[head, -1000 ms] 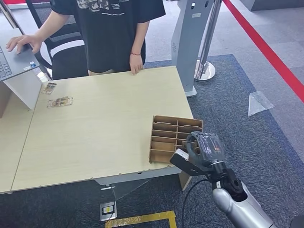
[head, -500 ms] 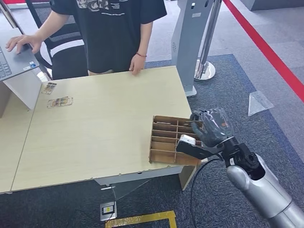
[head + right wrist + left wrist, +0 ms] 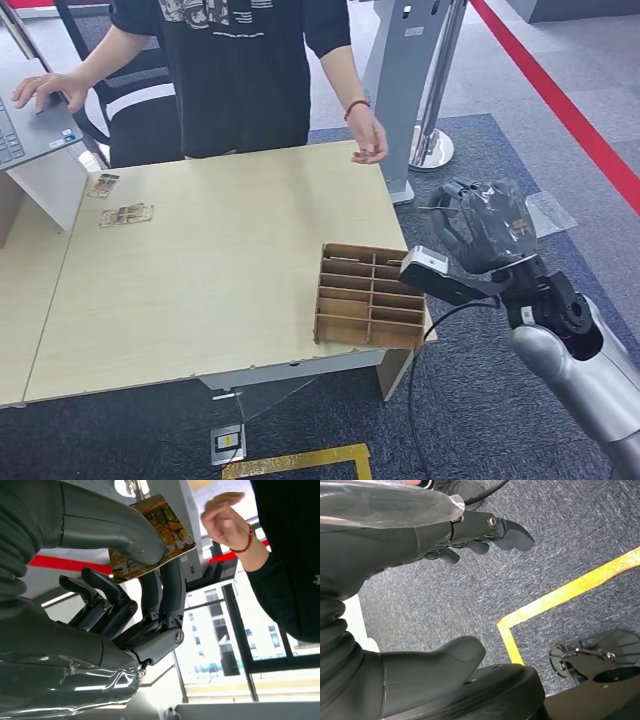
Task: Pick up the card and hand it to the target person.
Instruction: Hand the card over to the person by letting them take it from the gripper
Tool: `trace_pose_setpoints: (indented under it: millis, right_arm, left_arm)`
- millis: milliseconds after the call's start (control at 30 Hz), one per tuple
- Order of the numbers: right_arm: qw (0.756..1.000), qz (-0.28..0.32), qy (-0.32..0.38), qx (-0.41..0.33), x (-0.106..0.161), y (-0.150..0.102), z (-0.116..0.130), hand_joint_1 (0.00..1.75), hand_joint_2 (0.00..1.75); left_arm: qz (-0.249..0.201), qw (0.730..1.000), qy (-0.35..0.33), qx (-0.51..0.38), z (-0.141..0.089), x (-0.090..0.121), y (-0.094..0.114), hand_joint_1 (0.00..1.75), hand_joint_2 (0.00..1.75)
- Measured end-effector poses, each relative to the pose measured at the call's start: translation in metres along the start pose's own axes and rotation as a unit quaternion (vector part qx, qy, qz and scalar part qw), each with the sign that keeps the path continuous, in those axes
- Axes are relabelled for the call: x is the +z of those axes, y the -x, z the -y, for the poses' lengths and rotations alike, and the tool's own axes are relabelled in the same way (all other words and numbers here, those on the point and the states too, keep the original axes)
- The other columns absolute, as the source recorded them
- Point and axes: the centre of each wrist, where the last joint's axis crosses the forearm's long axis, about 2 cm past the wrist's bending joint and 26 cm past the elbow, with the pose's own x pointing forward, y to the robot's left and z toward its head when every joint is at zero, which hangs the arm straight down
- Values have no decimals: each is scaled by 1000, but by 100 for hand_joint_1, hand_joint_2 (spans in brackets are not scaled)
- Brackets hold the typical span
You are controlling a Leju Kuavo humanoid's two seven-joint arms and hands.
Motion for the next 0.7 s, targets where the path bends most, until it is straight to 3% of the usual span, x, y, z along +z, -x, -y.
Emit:
trace_pose_setpoints:
  millis: [367, 700]
  right_arm:
    - [994, 9, 44, 102, -9, -5, -1, 175, 175]
    - [988, 10, 91, 122, -37, -13, -22, 175, 175]
  left_arm:
    - [4, 1000, 3, -5, 3, 1, -2, 0, 175]
    - [5, 1000, 5, -16, 4, 2, -5, 0, 175]
